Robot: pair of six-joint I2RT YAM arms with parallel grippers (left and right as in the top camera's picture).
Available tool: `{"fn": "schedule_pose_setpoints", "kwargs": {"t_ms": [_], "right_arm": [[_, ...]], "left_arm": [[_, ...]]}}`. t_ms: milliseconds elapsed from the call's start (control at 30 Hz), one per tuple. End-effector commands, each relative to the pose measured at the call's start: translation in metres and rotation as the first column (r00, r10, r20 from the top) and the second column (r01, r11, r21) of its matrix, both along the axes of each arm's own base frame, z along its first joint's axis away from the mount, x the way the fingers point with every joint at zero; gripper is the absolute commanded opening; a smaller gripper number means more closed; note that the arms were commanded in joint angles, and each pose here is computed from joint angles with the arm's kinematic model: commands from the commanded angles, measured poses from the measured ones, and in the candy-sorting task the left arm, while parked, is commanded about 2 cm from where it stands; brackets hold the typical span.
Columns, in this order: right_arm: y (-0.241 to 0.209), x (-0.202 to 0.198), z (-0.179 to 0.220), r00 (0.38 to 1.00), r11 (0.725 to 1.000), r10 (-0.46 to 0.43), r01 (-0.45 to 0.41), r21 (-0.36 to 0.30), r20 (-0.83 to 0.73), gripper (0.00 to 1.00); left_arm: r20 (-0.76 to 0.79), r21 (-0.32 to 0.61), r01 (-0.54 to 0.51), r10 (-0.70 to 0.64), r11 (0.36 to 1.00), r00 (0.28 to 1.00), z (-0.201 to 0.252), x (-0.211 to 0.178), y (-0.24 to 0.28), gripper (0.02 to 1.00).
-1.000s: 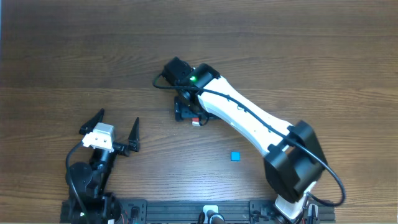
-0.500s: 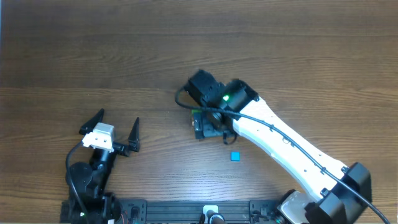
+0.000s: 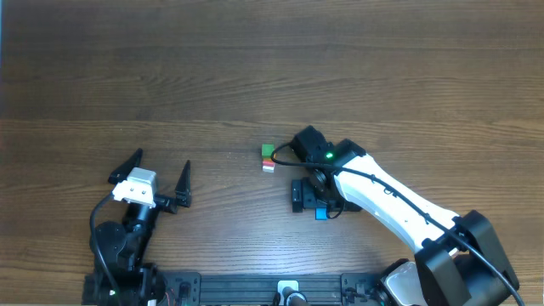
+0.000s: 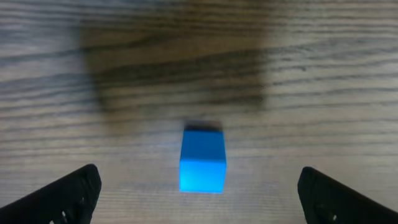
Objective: Stack Cubes
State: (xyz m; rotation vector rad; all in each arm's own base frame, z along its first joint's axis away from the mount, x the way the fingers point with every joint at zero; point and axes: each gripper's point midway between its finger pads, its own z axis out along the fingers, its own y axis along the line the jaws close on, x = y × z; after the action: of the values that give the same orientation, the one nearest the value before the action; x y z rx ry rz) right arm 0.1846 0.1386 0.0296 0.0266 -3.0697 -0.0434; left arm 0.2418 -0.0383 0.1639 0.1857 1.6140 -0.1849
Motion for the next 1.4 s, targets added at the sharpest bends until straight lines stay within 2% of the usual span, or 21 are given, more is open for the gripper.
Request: {"fn": "schedule_pose_setpoints", "kwargs": {"t_ms": [33,233,500,867,1033,1233,1400], "right_arm": [[0.003,-0.006,-0.010,1.000,0.998,0.027,-0.027,0.054,-0.002,0.991],[0.000,-0.009,-0.018,0.999,0.998,0.043,-0.043,0.055,0.002,0.991],[-0.006,-0.018,-0.027,0.999,0.999,0.037,-0.036,0.041,-0.015,0.925],[0.002,-0.015,-0.027,0.999,0.998,0.044,-0.044,0.054,0.009,0.702],[-0.002,-0.014,-0.028,0.999,1.000,0.022,-0.023,0.014,0.027,0.619],[-0.004,-0.012,-0.028,0.998,0.999,0.015,-0.013,-0.031,0.058,0.595],[-0.005,-0.011,-0.028,0.998,0.999,0.016,-0.013,-0.042,0.067,0.478]], "left_arm": [[0.004,0.010,0.006,-0.006,1.000,1.000,-0.001,0.000,-0.001,1.000],[0.004,0.010,0.006,-0.006,1.000,1.000,-0.001,0.000,-0.001,0.998],[0.004,0.010,0.006,-0.006,1.000,1.000,-0.001,0.000,-0.001,1.000],[0.004,0.010,0.006,-0.006,1.000,1.000,-0.001,0.000,-0.001,0.998],[0.004,0.010,0.006,-0.006,1.000,1.000,-0.001,0.000,-0.001,1.000],[0.004,0.010,0.006,-0.006,1.000,1.000,-0.001,0.000,-0.001,0.998],[0.004,0.010,0.006,-0.006,1.000,1.000,-0.001,0.000,-0.001,0.998]]}}
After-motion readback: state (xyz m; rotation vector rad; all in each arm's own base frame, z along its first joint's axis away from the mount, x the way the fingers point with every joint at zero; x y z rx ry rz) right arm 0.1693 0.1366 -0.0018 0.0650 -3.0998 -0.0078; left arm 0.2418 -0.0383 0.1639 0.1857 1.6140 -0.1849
